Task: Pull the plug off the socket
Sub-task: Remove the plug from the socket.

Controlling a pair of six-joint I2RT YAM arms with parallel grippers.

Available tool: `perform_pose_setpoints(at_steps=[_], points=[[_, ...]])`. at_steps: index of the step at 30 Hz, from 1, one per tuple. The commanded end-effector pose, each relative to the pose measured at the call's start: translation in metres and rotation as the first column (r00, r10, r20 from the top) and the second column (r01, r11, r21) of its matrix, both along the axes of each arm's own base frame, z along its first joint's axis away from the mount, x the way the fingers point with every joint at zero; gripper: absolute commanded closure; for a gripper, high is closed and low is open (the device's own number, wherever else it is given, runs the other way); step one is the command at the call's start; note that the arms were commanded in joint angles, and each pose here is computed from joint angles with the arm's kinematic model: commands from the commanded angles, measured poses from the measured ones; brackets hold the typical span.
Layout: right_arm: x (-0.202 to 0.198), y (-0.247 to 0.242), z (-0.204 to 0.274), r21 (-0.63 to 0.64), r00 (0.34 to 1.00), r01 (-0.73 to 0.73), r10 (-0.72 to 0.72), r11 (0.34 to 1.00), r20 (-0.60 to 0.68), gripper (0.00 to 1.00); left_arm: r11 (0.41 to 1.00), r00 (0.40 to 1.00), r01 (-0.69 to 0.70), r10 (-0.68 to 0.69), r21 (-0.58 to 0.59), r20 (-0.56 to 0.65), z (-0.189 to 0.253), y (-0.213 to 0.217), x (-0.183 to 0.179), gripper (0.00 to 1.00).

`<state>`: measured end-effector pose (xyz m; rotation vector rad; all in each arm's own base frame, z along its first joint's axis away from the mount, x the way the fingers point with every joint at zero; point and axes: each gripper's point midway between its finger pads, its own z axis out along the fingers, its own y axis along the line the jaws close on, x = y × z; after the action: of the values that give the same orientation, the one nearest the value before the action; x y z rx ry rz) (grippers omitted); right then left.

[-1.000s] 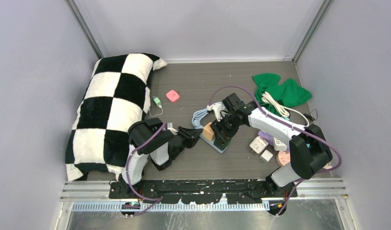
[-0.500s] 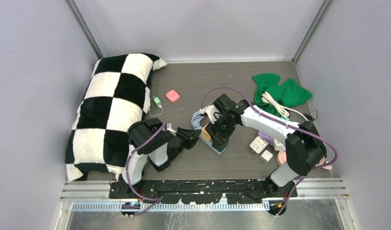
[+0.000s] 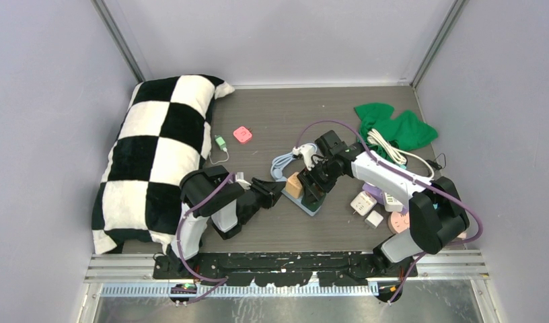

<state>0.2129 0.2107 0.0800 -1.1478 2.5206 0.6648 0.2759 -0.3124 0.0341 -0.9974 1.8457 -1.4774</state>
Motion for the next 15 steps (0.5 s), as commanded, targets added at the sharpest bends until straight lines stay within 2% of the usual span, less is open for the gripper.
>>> perform_pose_setpoints(at_steps=[1,3,5,8,10,13,15], points=[[-0.048,0.045,0.043,0.246,0.961,-0.234,0.262,0.941,-0.087,0.99,0.996,0.996,-0.026,0.033,0.087,-0.083,-0.032,0.015,-0.005,1.00],[-0.055,0.051,0.047,0.273,0.950,-0.264,0.299,0.925,-0.094,0.99,0.996,0.996,-0.029,0.036,0.090,-0.079,-0.031,0.017,-0.005,1.00],[-0.040,0.046,0.037,0.193,0.968,-0.228,0.244,0.954,-0.063,0.99,0.995,0.996,-0.031,0.038,0.092,-0.075,-0.030,0.018,-0.005,1.00],[0.000,0.026,0.021,0.041,0.995,-0.092,0.090,0.995,0.036,0.99,0.995,0.996,-0.034,0.041,0.096,-0.074,-0.030,0.019,-0.006,1.00],[0.025,0.005,0.014,-0.034,0.995,0.022,-0.019,0.999,0.096,0.99,0.995,0.996,-0.034,0.042,0.097,-0.075,-0.031,0.020,-0.006,1.00],[0.041,-0.020,0.011,-0.083,0.982,0.121,-0.107,0.989,0.156,0.99,0.995,0.996,-0.030,0.038,0.097,-0.076,-0.032,0.018,-0.006,1.00],[0.038,-0.025,0.009,-0.084,0.980,0.130,-0.115,0.988,0.163,0.99,0.995,0.997,-0.026,0.033,0.095,-0.075,-0.031,0.016,-0.005,1.00]])
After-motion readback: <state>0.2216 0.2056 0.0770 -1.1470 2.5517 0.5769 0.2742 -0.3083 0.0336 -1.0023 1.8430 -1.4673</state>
